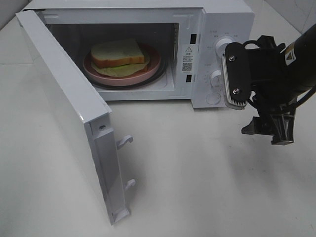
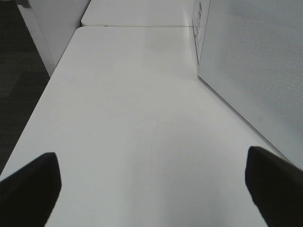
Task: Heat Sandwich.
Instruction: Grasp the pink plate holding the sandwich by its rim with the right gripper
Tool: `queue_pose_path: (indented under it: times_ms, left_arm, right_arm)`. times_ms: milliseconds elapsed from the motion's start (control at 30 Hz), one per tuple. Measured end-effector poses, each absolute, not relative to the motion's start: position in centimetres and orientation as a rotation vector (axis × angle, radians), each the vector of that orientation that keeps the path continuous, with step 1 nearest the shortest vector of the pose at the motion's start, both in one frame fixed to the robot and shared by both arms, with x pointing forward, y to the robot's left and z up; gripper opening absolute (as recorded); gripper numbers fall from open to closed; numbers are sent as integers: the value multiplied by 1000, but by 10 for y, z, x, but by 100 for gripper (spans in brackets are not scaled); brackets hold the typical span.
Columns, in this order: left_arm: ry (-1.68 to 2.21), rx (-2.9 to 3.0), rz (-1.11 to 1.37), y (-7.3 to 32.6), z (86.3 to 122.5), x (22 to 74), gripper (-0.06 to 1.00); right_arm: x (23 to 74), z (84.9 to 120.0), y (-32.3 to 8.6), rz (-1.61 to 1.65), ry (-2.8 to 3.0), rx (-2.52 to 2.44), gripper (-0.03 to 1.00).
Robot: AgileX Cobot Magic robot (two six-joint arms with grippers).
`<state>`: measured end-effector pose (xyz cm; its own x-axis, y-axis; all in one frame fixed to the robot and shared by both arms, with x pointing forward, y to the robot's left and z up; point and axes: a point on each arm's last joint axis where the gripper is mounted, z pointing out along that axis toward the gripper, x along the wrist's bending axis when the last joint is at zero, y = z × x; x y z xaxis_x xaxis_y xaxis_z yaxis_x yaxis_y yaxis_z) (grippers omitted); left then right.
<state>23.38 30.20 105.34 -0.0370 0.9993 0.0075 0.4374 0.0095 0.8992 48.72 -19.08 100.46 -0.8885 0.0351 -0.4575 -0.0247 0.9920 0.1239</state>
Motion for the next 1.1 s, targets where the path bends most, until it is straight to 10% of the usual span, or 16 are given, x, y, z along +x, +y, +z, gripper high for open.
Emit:
queue_pose_path:
  times_ms: [1100]
  left_arm:
    - [1566, 1516, 987, 302, 1053, 234, 99]
  right_arm:
    - [520, 1018, -123, 176, 2610, -242, 92]
